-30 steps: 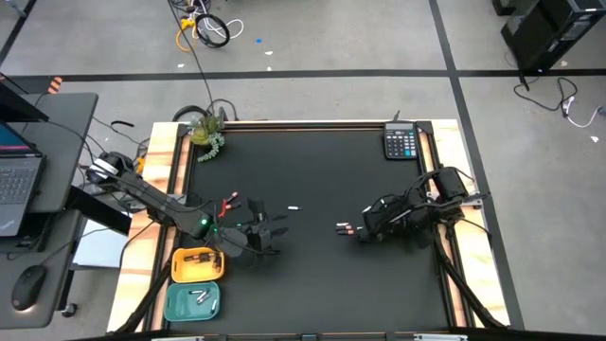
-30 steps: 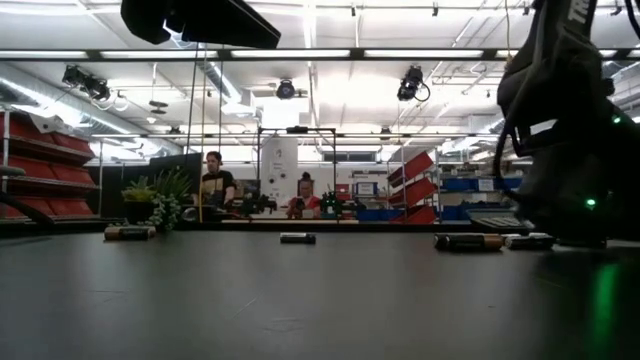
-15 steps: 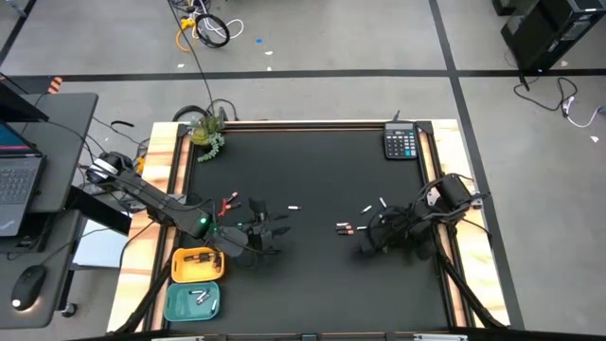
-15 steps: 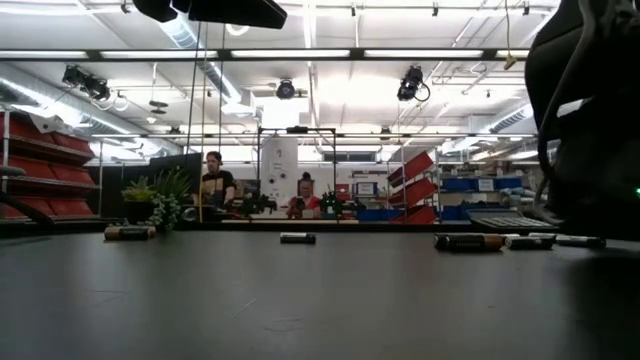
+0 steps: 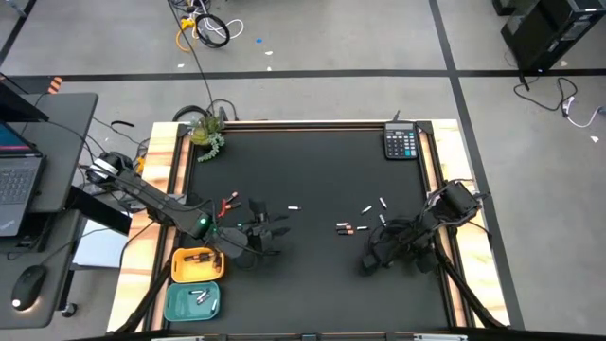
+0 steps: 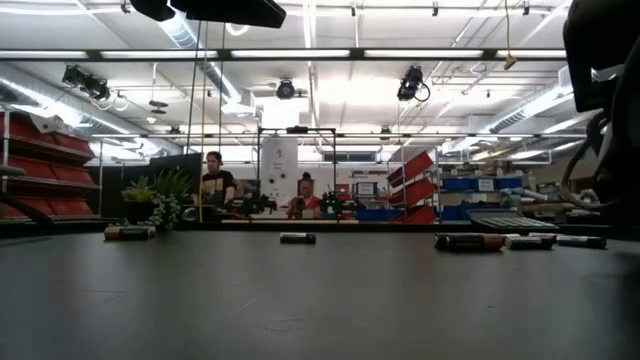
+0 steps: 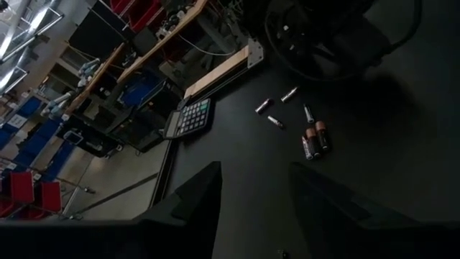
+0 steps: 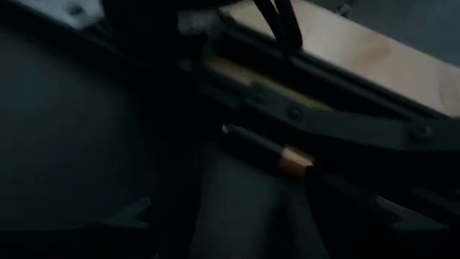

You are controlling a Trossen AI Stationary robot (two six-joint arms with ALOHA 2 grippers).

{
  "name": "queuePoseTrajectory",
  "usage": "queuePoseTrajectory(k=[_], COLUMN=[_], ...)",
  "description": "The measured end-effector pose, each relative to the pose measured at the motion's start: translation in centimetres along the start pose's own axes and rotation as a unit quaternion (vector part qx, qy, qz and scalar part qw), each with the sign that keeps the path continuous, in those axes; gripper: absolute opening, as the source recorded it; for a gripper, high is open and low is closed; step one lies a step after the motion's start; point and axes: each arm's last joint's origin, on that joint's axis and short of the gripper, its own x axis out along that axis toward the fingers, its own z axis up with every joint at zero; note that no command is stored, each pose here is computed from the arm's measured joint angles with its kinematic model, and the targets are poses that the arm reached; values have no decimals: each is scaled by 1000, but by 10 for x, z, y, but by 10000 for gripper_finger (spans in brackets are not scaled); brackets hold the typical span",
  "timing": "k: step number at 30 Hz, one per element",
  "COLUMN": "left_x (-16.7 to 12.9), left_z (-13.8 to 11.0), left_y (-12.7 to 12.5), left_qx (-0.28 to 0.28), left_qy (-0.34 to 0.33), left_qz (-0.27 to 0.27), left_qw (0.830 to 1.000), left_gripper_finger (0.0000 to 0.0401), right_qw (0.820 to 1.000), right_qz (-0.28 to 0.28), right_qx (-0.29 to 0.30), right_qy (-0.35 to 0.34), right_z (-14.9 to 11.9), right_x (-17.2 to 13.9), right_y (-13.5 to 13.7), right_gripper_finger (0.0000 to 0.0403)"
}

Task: Sort batteries
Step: Put the black battery into the yellow bin

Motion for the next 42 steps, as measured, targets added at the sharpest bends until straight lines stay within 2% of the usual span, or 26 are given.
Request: queuePoseTrajectory(k=[6,13,23,30,42], left_x=[0,0,0,0,0], left_z=[0,0,0,1,1], left_y=[0,0,0,0,0], left_qx=[-1,-3,-3,-5,-3], left_qy=[-1,-1,-1,-3,-4], left_qz=[-1,-1,-1,0,0], left_qw=[1000,1000,1000,1000,1000], left_gripper_finger=[172,172,172,172,172], right_qw=[997,997,996,998,999], right_qz=[72,66,75,52,33], right_qx=[11,16,24,21,28], right_qy=[-21,-39,-31,-28,-10], right_z=[4,10,12,11,3], right_x=[-4,5,32,31,24], right_y=[12,28,39,35,6], right_gripper_finger=[255,257,254,258,260])
